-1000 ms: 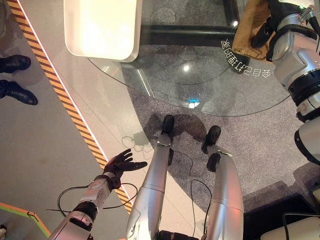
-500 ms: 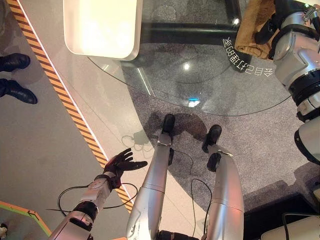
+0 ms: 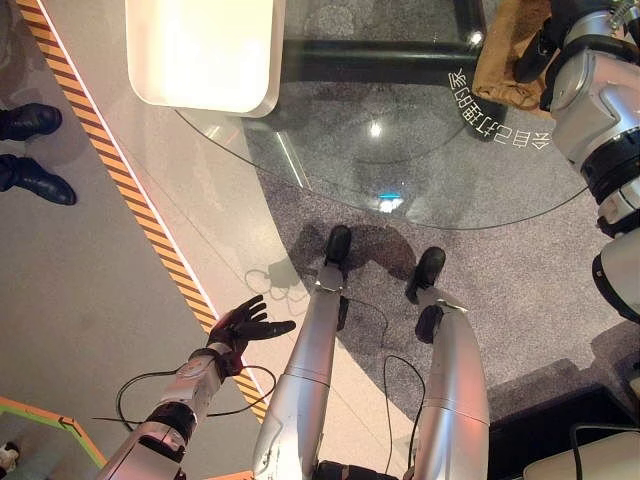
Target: Wipe the table with a cloth and put it in the basket.
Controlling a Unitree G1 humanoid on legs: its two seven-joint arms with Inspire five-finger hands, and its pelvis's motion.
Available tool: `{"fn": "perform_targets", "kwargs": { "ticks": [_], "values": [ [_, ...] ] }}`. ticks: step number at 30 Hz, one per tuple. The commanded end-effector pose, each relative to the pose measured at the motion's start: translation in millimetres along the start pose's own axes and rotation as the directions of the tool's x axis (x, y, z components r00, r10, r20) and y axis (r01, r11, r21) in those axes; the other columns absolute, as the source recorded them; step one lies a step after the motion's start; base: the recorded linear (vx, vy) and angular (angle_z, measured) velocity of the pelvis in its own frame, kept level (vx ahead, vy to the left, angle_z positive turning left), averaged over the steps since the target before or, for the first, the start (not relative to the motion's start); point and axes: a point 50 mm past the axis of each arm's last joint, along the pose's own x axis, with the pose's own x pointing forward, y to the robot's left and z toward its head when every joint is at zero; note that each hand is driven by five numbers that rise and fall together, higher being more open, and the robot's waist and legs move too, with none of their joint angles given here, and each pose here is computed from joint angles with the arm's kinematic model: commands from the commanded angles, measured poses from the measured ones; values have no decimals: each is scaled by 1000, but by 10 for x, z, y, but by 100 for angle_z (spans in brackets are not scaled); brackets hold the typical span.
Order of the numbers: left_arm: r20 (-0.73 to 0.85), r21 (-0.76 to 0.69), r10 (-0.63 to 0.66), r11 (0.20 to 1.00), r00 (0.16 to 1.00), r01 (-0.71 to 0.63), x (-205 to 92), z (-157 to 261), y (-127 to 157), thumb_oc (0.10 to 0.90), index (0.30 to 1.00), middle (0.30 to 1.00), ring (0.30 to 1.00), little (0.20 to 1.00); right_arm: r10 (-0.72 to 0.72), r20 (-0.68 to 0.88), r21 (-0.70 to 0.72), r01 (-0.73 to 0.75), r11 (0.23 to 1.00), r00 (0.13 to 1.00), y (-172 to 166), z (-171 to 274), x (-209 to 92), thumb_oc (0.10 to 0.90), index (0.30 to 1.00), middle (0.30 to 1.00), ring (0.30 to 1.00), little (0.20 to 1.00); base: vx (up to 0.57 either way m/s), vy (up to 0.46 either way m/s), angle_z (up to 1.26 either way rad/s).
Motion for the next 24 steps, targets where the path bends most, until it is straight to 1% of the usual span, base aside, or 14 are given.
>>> {"fn": "perform_targets", "kwargs": {
  "ticks": [1,7,10,17,24],
  "values": [
    [-93,-4,99,995,991,-100,-270,-361,377,800,900,900,900,900,-181,-117,-132,165,977,976,-594,-367,98,800,900,900,900,900,0,0,0],
    [-94,0,87,996,992,-88,-280,-385,363,800,900,900,900,900,-191,-137,-168,168,971,972,-621,-424,97,800,900,900,900,900,0,0,0],
    [-90,-5,83,996,992,-84,-282,-384,359,800,900,900,900,900,-187,-145,-164,162,973,972,-624,-448,97,800,900,900,900,900,0,0,0],
    [-84,-3,80,997,993,-81,-276,-350,364,800,900,900,900,900,-112,-126,-141,93,986,986,-517,-430,95,800,900,900,900,900,0,0,0],
    [-83,-4,81,997,993,-81,-288,-350,391,800,900,900,900,900,-74,-117,-126,59,990,990,-469,-410,93,800,900,900,900,900,0,0,0]
  ]
}}
